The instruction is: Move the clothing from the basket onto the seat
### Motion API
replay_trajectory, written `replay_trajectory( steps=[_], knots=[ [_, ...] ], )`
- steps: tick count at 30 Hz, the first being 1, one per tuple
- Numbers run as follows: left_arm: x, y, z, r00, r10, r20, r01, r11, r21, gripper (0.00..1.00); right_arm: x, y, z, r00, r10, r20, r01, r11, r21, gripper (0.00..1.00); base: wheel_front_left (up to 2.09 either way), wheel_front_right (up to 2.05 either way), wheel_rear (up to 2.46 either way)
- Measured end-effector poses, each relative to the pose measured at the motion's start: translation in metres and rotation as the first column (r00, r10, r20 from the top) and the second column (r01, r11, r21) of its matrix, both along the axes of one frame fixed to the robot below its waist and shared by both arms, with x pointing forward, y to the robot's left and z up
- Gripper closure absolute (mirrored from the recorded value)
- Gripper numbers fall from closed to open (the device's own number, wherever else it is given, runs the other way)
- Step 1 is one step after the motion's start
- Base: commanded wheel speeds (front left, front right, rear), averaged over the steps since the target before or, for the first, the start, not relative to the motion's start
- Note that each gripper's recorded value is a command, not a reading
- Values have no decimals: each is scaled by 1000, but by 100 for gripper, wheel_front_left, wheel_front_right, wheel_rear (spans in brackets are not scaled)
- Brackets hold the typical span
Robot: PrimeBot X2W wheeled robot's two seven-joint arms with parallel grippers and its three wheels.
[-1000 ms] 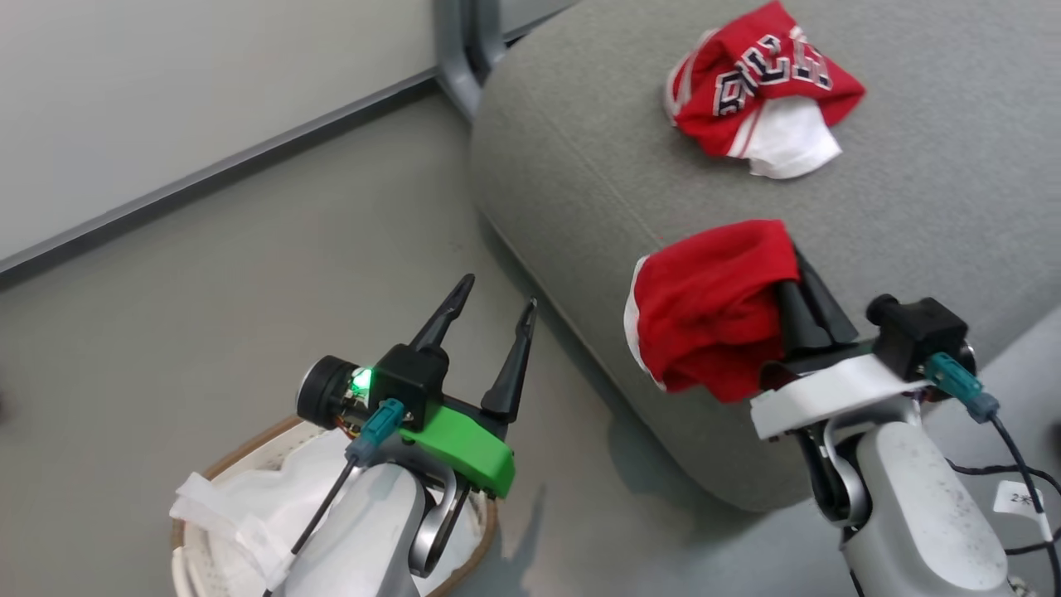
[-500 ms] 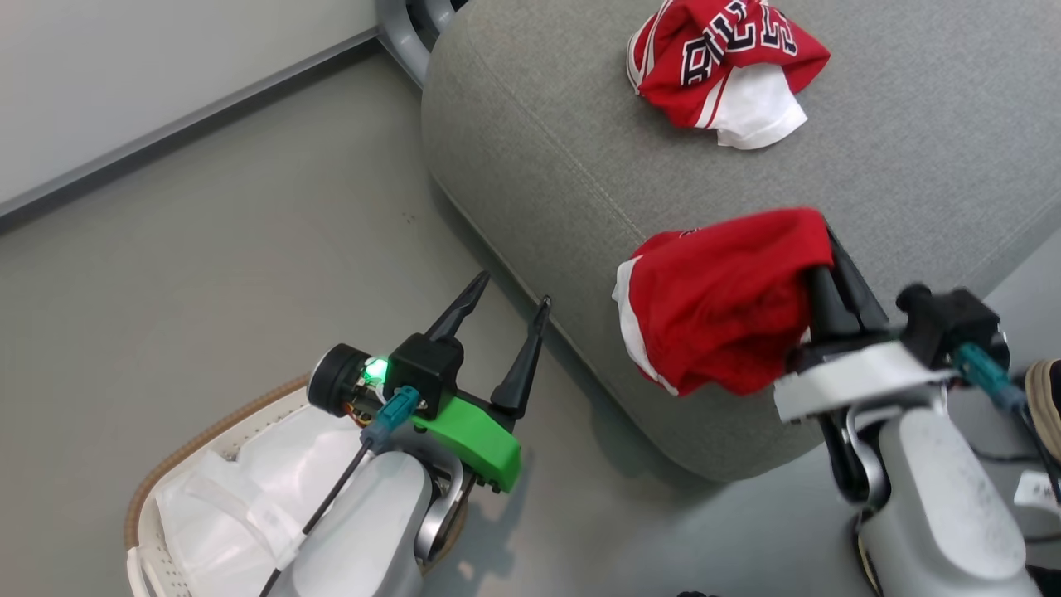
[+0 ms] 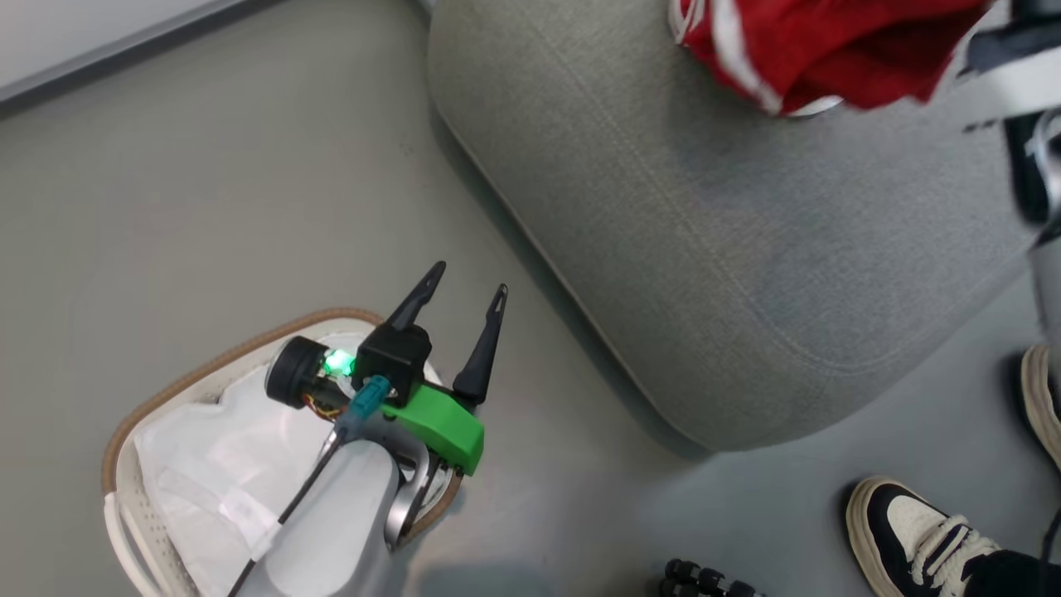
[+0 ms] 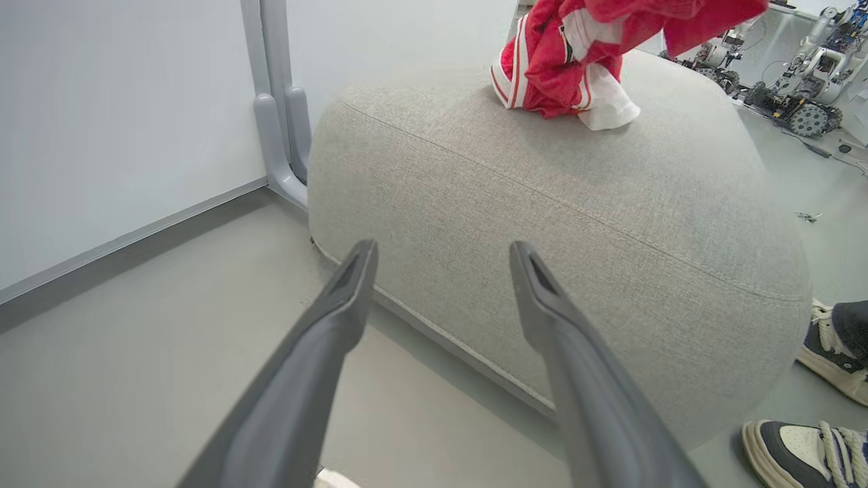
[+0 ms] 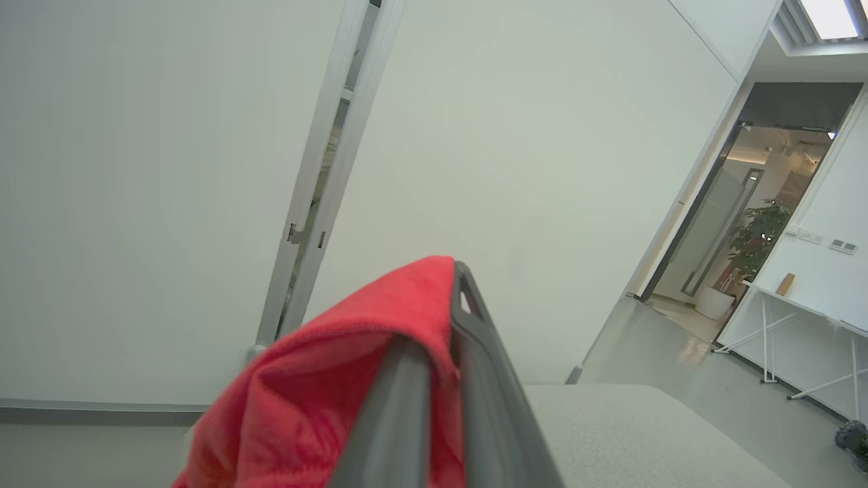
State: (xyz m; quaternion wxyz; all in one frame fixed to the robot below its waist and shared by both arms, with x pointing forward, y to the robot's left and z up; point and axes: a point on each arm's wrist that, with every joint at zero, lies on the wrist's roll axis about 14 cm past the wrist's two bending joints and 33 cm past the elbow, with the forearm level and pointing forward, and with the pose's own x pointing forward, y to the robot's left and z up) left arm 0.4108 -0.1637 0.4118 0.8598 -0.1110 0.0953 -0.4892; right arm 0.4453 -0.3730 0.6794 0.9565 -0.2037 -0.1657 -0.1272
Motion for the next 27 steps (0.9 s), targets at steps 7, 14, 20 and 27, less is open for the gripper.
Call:
replay_trajectory(
  steps=[7, 14, 20, 27],
  knots=[
    [22, 16, -18, 999, 42, -6, -42, 999, 21, 0, 32, -44, 23, 993, -114, -22, 110, 986, -124, 100, 0, 0, 0],
    [39, 35, -38, 995, 98, -29, -97, 994, 41, 0, 54, -90, 6, 967, -245, -66, 236, 964, -122, 100, 0, 0, 0],
    [54, 55, -55, 986, 160, -50, -157, 986, 59, 0, 69, -114, -42, 937, -316, -147, 309, 948, -72, 100, 0, 0, 0],
    [67, 77, -78, 972, 222, -80, -216, 973, 81, 0, 98, -108, -108, 921, -309, -236, 315, 949, -14, 100, 0, 0, 0]
  ],
)
